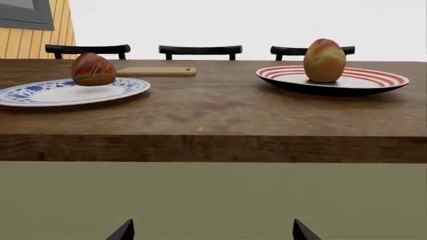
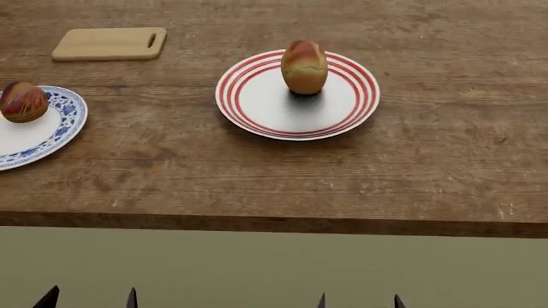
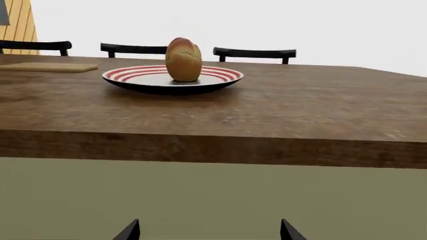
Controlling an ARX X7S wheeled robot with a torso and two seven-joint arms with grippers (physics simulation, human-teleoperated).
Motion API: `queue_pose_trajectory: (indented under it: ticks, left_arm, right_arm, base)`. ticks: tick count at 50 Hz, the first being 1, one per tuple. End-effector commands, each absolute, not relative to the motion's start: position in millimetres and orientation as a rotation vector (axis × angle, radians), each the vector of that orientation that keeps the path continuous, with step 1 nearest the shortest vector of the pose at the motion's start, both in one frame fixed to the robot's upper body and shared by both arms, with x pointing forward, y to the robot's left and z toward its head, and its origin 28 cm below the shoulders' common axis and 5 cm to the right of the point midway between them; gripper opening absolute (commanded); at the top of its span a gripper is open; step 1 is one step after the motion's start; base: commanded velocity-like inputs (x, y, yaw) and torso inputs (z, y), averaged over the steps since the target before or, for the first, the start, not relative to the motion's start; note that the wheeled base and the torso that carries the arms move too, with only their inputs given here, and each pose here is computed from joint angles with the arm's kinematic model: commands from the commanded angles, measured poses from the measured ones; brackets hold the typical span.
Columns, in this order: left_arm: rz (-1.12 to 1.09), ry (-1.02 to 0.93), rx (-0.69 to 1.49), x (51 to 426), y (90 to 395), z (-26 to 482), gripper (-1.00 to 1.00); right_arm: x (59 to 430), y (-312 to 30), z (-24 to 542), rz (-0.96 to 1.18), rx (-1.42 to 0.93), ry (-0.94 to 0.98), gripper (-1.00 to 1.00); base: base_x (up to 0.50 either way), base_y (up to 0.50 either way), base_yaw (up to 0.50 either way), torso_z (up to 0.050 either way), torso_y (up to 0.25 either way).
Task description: Place all breads on the cutting board.
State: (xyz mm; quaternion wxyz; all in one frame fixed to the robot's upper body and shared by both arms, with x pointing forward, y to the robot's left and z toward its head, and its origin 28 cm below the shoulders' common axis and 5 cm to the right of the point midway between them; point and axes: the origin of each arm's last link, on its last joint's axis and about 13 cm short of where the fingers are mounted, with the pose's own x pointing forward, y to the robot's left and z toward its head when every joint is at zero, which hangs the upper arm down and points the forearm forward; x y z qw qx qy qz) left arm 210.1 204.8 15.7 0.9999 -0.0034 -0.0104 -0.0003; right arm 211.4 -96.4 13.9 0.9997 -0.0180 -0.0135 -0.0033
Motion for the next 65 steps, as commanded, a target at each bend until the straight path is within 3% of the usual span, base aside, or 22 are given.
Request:
queue_pose_trajectory:
  ticks: [1,13,40,50,57,65]
  left_arm:
    - [-0.001,-0.025,-0.004,209.6,205.0,15.9,1.0]
    - [-0.003,-0.032,-0.014,209.5,205.9,15.9,1.0]
    - [0.0,-0.032,-0.005,210.1,205.2,16.1,1.0]
    - [0.008,-0.012,-0.011,211.4,206.5,15.8,1.0]
    - [0.076,-0.023,0.013,216.0,208.6,34.7,1.0]
    - [0.098,-0.019,-0.003,216.5,211.7,81.6,1.0]
  right_arm:
    - [210.8,-96.1,14.7,-0.005,-0.041,-0.031,1.0]
    - [210.1,-94.9,15.8,-0.001,-0.051,-0.035,1.0]
    - [210.8,-95.6,14.5,-0.002,-0.05,-0.04,1.0]
    - [211.3,-94.9,16.8,0.004,-0.049,-0.047,1.0]
    - [216.5,-97.8,31.5,0.0,-0.039,-0.032,1.0]
    - [233.2,-109.3,86.5,-0.013,-0.055,-0.092,1.0]
  base:
    - [0.0,0.0,0.0,0.05,0.0]
    - [0.0,0.0,0.0,0.05,0.0]
    - [0.0,0.34,0.0,0.0,0.0]
    - [0.0,0.02,0.0,0.0,0.0]
    - [0.0,0.0,0.0,0.0,0.0]
    - [0.0,0.0,0.0,0.0,0.0]
